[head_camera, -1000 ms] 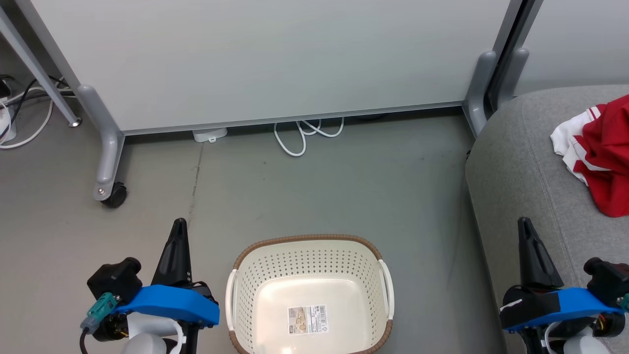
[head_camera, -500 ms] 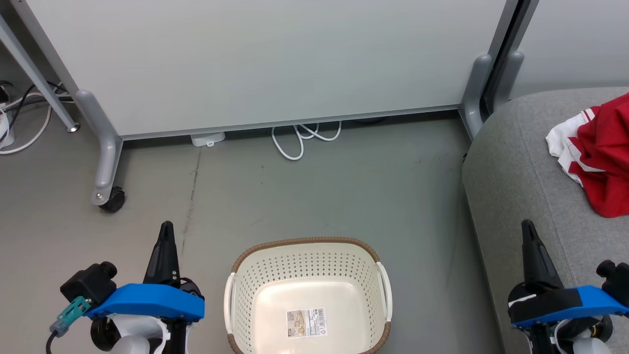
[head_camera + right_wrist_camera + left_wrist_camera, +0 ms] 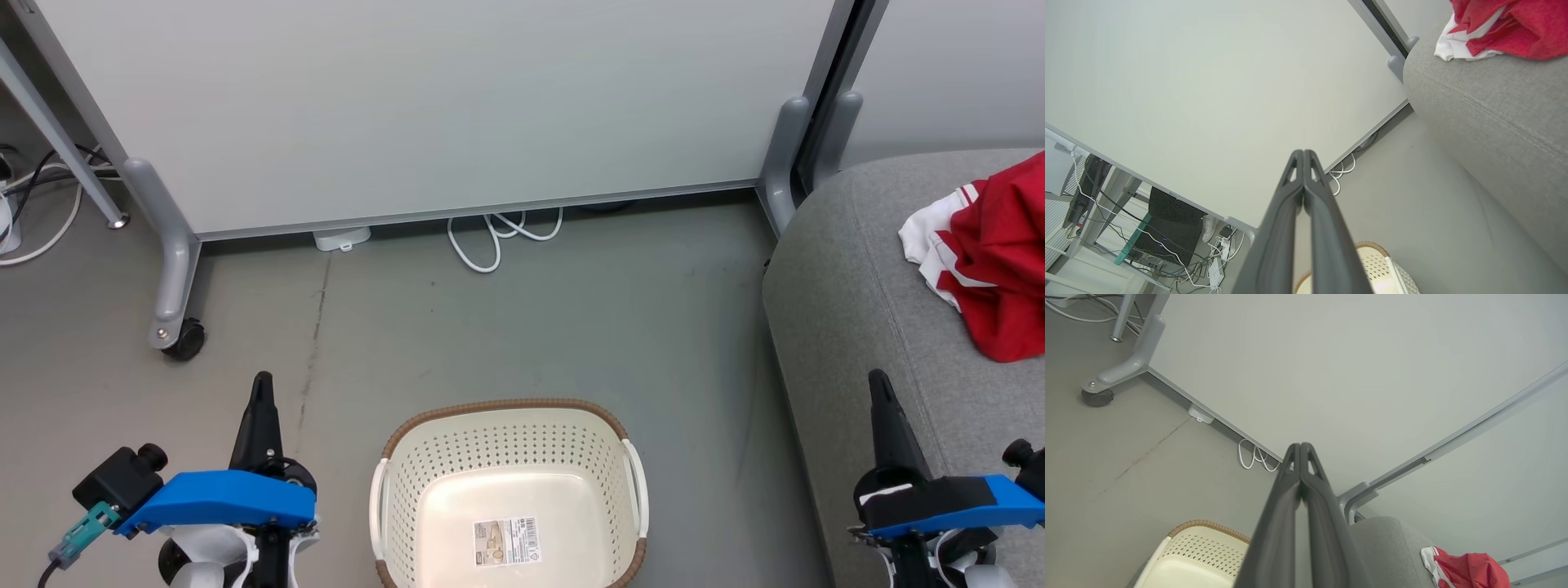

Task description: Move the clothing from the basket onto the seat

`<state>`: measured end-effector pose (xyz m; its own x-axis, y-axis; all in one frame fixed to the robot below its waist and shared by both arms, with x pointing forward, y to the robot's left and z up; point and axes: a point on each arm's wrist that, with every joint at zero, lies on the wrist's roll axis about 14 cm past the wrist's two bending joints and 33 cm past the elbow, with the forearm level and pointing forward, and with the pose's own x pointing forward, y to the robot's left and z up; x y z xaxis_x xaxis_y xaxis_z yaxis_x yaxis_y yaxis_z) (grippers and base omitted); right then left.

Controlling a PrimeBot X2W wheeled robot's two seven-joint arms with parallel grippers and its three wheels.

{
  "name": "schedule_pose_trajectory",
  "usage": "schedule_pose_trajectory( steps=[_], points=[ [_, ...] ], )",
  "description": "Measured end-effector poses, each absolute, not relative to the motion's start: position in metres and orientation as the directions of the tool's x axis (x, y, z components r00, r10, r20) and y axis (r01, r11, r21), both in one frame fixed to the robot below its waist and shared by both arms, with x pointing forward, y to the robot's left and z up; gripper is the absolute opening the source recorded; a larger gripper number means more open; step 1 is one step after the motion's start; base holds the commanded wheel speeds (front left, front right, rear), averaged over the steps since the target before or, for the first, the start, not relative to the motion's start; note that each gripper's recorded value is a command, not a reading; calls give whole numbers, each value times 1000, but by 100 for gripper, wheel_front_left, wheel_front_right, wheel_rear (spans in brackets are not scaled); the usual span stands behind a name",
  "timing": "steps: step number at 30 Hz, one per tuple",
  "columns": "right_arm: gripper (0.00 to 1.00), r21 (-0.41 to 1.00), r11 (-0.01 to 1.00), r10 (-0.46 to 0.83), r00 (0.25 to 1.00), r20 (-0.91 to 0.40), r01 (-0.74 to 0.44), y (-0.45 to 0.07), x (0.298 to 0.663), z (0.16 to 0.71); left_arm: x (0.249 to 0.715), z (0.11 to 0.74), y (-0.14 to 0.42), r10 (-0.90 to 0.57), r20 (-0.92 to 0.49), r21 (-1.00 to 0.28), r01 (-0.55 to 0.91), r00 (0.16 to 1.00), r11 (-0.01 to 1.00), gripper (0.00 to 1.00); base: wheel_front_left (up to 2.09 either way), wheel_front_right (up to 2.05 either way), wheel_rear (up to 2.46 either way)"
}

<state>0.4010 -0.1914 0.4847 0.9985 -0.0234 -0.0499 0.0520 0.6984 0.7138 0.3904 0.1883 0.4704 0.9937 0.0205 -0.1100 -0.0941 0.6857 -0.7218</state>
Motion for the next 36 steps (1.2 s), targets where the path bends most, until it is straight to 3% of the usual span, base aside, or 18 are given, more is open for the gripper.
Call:
schedule_pose_trajectory(
  steps=[36],
  points=[
    [0, 929, 366, -18, 998, -61, 63, -196, 395, 489, 390, 483, 196, 18, -88, -931, -89, 996, 353, 0, 0, 0, 0]
  ],
)
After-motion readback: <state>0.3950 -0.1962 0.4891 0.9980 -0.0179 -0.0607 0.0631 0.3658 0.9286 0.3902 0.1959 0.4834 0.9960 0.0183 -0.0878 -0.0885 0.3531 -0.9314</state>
